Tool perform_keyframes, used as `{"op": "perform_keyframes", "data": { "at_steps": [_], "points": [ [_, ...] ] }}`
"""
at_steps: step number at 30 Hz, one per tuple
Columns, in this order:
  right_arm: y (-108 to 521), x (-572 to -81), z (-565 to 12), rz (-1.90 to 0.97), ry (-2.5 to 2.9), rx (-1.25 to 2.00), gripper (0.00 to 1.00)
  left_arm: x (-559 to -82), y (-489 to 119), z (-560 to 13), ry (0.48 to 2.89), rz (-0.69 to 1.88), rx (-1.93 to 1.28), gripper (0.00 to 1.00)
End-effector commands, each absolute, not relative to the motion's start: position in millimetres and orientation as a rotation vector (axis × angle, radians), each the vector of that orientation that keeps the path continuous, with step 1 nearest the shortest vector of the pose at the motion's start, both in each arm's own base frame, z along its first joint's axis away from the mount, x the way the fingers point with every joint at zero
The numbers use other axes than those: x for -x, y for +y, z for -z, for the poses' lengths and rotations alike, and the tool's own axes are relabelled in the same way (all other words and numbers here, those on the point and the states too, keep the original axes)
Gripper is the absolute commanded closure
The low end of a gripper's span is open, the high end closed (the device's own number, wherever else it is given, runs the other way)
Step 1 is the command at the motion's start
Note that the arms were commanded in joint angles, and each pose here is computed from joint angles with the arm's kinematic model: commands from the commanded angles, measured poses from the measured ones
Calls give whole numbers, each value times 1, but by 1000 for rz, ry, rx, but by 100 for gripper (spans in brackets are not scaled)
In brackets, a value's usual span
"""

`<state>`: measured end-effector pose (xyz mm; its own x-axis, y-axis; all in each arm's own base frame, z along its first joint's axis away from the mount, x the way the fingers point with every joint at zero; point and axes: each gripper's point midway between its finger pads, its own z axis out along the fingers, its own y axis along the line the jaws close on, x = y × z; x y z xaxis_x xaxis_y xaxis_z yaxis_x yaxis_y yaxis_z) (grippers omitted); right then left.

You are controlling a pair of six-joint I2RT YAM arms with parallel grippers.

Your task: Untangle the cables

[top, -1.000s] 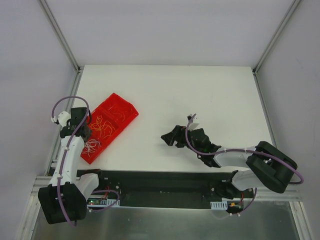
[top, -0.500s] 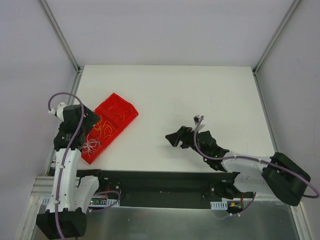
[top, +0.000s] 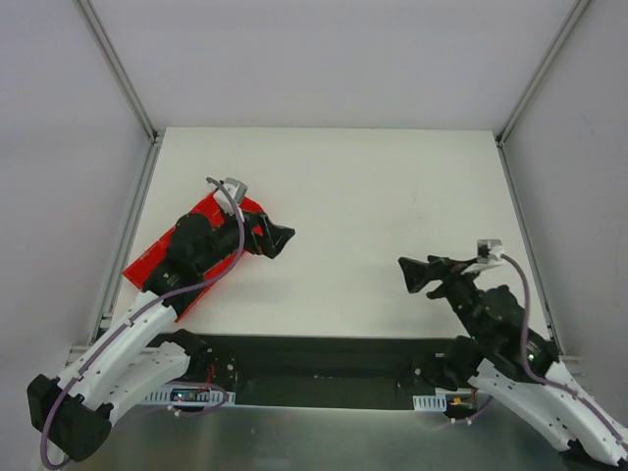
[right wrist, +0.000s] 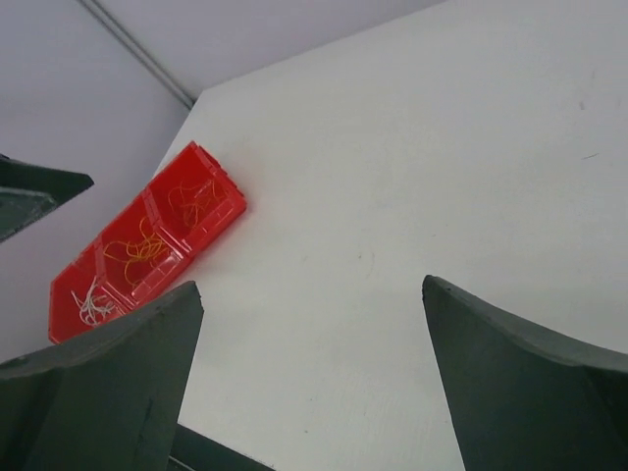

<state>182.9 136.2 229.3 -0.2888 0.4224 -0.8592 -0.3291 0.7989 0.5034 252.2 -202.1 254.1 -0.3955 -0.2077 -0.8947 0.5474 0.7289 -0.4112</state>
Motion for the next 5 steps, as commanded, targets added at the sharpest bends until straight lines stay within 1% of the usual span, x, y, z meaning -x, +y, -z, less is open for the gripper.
{"op": "perform_keyframes", "data": {
  "at_steps": [1,5],
  "points": [
    [69,-163,-221,-507,1732,-109,4,-230,-211,-292,1527,875,-491,1],
    [56,-154,-238,-555,1635,-129,4,-228,-208,-292,1513,860,-490,1]
  ]
}}
